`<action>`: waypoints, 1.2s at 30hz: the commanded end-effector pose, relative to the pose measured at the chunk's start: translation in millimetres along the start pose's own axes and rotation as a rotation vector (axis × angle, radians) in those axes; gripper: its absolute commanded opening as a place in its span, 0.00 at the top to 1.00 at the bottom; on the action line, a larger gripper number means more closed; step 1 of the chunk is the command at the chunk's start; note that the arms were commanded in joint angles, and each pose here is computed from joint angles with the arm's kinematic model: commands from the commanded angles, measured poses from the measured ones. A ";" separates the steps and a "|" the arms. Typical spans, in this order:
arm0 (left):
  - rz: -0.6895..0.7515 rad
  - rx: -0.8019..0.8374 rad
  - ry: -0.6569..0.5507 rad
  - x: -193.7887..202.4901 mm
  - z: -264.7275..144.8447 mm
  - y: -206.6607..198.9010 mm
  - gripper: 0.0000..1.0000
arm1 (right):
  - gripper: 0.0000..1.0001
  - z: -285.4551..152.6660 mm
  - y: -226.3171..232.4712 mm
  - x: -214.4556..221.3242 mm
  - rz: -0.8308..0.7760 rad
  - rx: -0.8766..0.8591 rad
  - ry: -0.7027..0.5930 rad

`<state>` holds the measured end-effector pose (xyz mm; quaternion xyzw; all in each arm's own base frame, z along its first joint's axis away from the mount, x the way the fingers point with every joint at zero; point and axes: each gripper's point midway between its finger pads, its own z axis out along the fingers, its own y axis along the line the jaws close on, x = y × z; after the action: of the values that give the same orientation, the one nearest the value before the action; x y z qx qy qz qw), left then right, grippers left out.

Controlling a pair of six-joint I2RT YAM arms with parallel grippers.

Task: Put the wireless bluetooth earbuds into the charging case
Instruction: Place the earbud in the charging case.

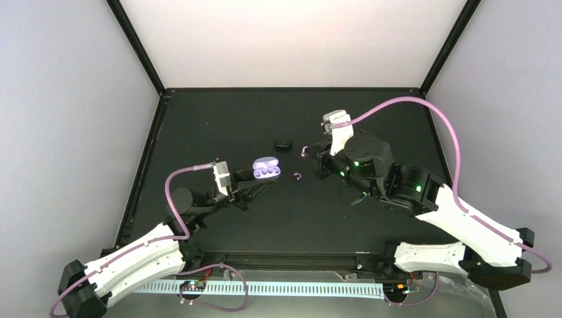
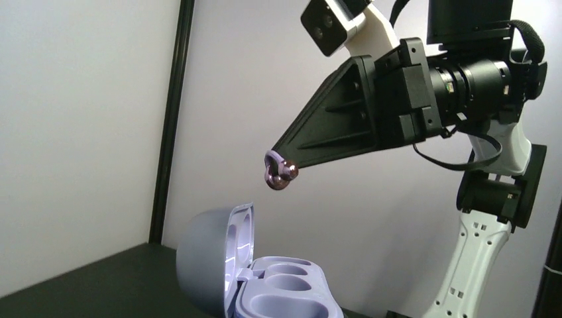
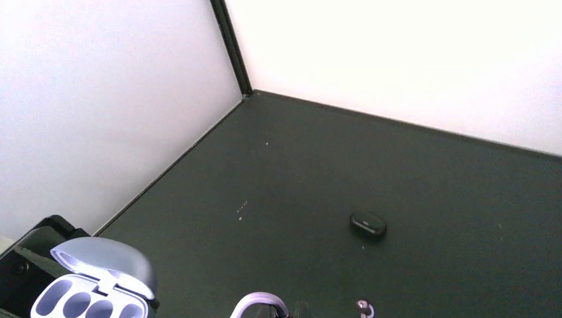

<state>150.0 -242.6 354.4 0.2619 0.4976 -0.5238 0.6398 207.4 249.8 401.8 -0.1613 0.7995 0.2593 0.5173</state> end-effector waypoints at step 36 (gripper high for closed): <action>0.156 -0.100 -0.175 -46.5 -1.7 8.3 0.98 | 0.99 24.1 97.2 -21.7 -0.136 -0.066 -0.164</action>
<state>162.1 -226.8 376.1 0.2331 0.4641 -0.4701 0.7137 180.6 343.9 426.6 -0.2339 0.7348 0.2583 0.5819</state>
